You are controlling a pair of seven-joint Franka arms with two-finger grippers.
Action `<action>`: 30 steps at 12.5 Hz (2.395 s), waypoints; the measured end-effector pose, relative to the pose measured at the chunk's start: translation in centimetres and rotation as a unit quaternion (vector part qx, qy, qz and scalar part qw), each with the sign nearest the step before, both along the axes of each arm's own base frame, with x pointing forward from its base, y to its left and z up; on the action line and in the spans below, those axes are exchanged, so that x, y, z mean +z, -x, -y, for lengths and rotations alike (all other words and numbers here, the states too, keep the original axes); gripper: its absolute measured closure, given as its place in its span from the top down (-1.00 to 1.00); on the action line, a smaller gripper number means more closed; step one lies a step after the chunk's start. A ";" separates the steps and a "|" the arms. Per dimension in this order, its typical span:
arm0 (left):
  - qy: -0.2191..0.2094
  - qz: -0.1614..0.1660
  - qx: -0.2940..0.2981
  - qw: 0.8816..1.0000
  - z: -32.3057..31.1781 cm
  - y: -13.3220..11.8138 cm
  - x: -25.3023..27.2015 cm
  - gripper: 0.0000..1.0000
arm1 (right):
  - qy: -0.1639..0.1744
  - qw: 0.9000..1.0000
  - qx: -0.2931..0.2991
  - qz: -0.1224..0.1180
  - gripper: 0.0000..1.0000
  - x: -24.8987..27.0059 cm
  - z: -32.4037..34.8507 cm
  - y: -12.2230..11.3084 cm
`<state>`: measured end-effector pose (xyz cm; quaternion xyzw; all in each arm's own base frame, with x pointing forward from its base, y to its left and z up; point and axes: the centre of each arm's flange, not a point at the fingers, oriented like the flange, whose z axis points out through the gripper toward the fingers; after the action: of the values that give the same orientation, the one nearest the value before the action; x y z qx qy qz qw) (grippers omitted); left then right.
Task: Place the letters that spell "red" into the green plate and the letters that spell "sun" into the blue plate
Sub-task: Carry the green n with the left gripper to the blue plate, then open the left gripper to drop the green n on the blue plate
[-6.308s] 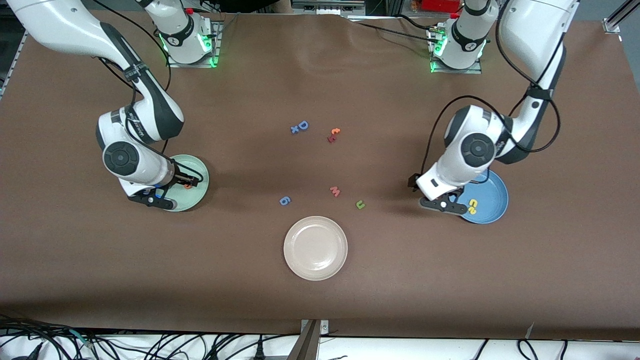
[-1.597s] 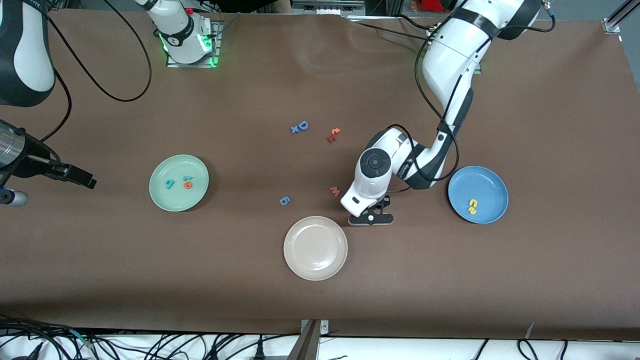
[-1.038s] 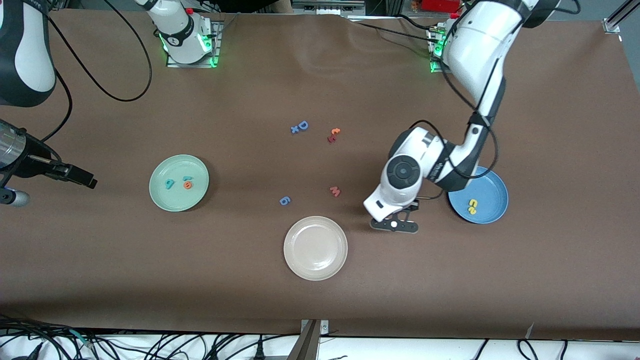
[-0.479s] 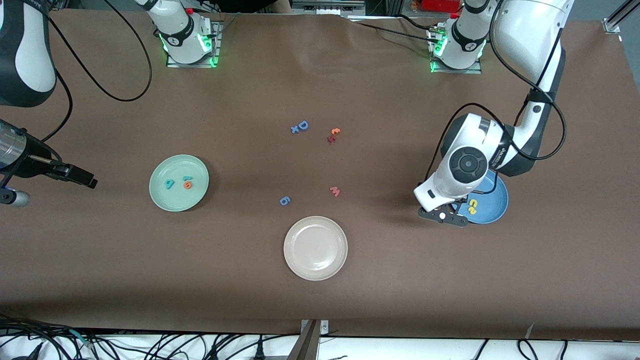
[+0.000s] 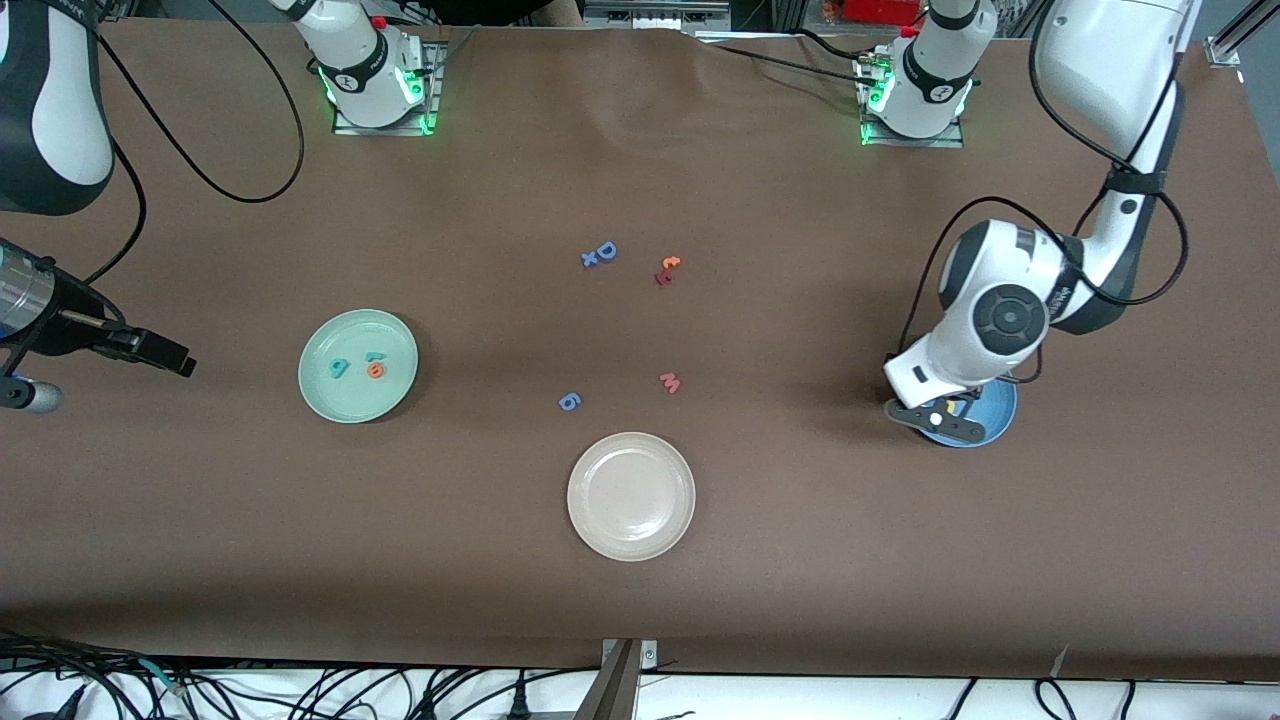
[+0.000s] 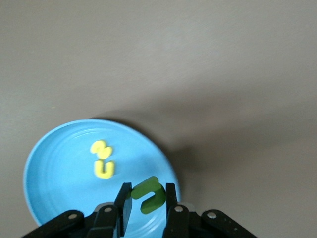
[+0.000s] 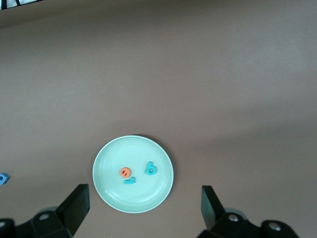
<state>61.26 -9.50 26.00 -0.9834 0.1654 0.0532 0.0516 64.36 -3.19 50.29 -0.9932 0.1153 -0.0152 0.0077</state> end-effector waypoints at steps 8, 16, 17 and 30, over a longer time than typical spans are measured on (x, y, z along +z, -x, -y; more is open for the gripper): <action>0.008 -0.006 -0.010 1.000 -8.2 -0.6 0.0 -0.37 | 0.000 1.000 0.000 -0.002 1.00 -0.2 0.0 0.0; 0.030 -0.006 0.006 1.000 -9.1 -0.5 -0.1 0.67 | 0.000 1.000 0.000 -0.003 1.00 -0.3 0.0 0.1; 0.030 -0.006 0.006 1.000 -9.1 -0.5 -0.1 0.84 | 0.000 1.000 0.000 -0.003 1.00 -0.3 0.0 0.1; 0.030 -0.005 0.007 1.000 -9.2 -0.6 0.0 1.00 | 0.000 1.000 0.000 -0.004 1.00 -0.4 0.0 0.1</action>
<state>61.85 -0.32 25.98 -0.9854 0.1606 0.0534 0.0207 64.28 -3.18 49.91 -0.9932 0.1153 -0.0114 0.0075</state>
